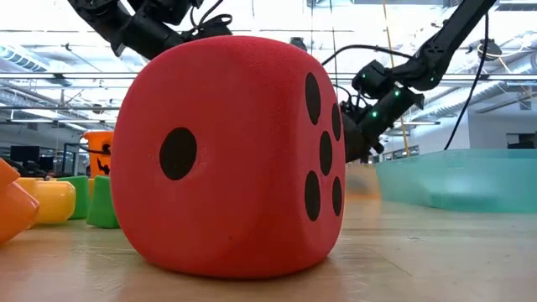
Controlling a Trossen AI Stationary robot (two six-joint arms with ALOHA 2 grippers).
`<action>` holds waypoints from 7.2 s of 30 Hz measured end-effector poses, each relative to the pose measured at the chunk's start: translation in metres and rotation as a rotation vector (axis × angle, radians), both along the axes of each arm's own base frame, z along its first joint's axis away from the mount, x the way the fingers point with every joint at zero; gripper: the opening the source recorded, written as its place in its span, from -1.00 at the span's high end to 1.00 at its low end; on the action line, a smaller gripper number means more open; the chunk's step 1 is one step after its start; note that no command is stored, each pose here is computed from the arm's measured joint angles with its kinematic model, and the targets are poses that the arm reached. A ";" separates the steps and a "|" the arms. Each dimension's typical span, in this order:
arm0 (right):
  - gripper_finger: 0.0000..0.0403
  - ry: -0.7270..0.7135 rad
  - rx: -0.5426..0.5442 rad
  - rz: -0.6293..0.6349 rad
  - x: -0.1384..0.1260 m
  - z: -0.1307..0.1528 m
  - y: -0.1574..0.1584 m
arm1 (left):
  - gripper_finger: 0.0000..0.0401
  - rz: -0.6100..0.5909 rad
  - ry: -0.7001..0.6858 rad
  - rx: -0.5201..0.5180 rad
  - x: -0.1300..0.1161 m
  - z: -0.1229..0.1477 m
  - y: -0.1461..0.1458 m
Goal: Pick & Place Toys
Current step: Put the red game piece into the orange bin, then put the dark blue game piece into the orange bin
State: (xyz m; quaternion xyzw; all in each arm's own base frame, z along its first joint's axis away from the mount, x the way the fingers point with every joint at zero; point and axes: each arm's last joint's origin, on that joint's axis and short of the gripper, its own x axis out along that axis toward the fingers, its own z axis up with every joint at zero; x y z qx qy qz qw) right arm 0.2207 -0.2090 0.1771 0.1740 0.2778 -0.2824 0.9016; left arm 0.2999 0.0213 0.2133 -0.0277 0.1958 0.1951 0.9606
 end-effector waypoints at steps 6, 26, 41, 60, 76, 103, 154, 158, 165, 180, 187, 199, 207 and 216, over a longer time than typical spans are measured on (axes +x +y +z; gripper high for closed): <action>-0.41 -0.082 -0.072 0.086 0.003 0.031 0.020 | -0.83 0.016 0.109 -0.034 -0.002 -0.015 0.000; -0.32 -0.223 -0.156 0.313 0.020 0.074 0.081 | -0.83 0.122 0.361 -0.030 0.015 -0.100 0.025; -0.26 -0.218 -0.132 0.377 0.027 0.073 0.098 | 0.21 0.054 0.336 -0.071 0.022 -0.113 0.023; -0.26 -0.093 -0.225 0.725 0.033 0.037 0.163 | 0.33 -0.233 0.098 0.012 0.063 -0.034 -0.012; -0.17 -0.317 -0.216 0.725 0.049 0.014 0.172 | 0.33 -0.292 0.056 0.074 0.077 -0.006 -0.025; 0.53 -0.231 -0.236 0.672 0.026 0.030 0.159 | -0.77 -0.269 0.096 0.023 0.065 0.006 -0.023; -0.31 -0.238 -0.299 0.258 -0.034 0.072 0.116 | -0.97 0.495 0.471 -0.471 0.025 -0.056 -0.017; -0.27 -0.212 -0.291 0.269 -0.031 0.069 0.121 | -0.97 0.518 0.516 -0.567 0.026 -0.071 -0.020; -0.22 -0.203 -0.275 0.301 -0.028 0.067 0.128 | -0.97 0.597 0.582 -0.660 0.020 -0.078 -0.022; -0.13 -0.198 -0.275 0.303 -0.030 0.060 0.128 | 0.23 0.615 0.610 -0.655 0.016 -0.077 -0.021; -0.12 -0.209 -0.280 0.304 -0.030 0.059 0.128 | 0.31 0.490 0.629 -0.549 0.020 -0.076 -0.017; -0.12 -0.248 -0.239 0.440 -0.024 0.057 0.133 | 0.31 0.030 0.188 -0.317 0.060 -0.025 -0.020; -0.13 -0.245 -0.253 0.546 0.000 0.042 0.146 | 0.31 -0.145 -0.003 -0.206 0.074 -0.005 -0.023; -0.26 -0.348 -0.202 0.722 0.030 0.023 0.160 | 0.31 -0.176 0.022 -0.230 0.073 -0.007 -0.025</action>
